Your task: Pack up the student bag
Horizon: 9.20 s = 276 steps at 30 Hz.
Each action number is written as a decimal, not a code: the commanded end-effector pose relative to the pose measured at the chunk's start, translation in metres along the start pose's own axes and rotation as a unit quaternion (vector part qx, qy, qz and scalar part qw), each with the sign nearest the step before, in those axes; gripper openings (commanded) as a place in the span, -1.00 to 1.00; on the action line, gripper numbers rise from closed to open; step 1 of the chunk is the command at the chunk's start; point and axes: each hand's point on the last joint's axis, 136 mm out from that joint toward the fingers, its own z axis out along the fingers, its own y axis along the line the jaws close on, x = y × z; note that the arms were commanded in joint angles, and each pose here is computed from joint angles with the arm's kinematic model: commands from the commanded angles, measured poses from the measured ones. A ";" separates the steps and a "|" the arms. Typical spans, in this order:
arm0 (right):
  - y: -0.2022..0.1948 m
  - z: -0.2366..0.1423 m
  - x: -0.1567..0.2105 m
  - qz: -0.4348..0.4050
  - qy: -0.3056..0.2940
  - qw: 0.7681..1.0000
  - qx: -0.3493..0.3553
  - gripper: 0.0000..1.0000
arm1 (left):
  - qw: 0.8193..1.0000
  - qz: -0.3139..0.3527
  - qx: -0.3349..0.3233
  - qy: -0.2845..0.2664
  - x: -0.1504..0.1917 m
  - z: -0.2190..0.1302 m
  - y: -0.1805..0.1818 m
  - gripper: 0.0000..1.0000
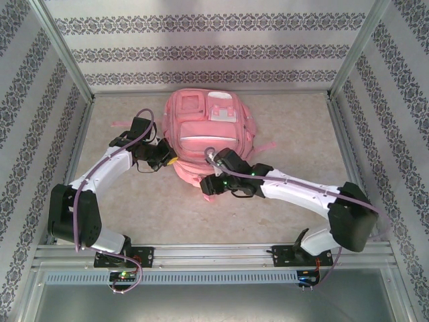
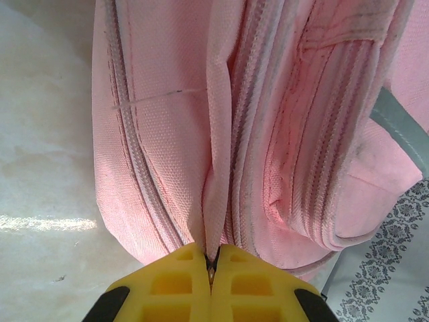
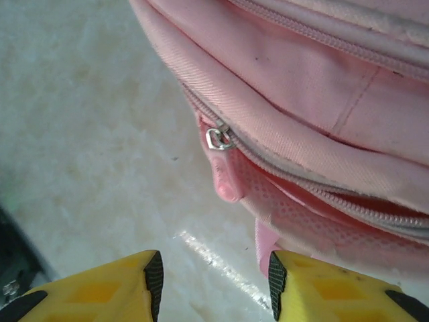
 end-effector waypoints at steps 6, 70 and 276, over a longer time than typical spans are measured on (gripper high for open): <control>-0.009 0.019 -0.013 -0.013 0.005 0.990 0.141 0.01 | 0.999 0.003 0.026 -0.018 -0.013 -0.007 -0.022 -1.00; 0.013 0.033 -0.020 0.070 0.072 0.994 -0.050 -0.55 | 1.000 0.003 0.010 -0.017 -0.011 -0.005 -0.007 -1.00; -0.167 -0.201 -0.102 -0.057 -0.307 0.908 0.278 0.96 | 0.829 0.343 -0.188 -0.401 -0.081 -0.086 0.038 0.99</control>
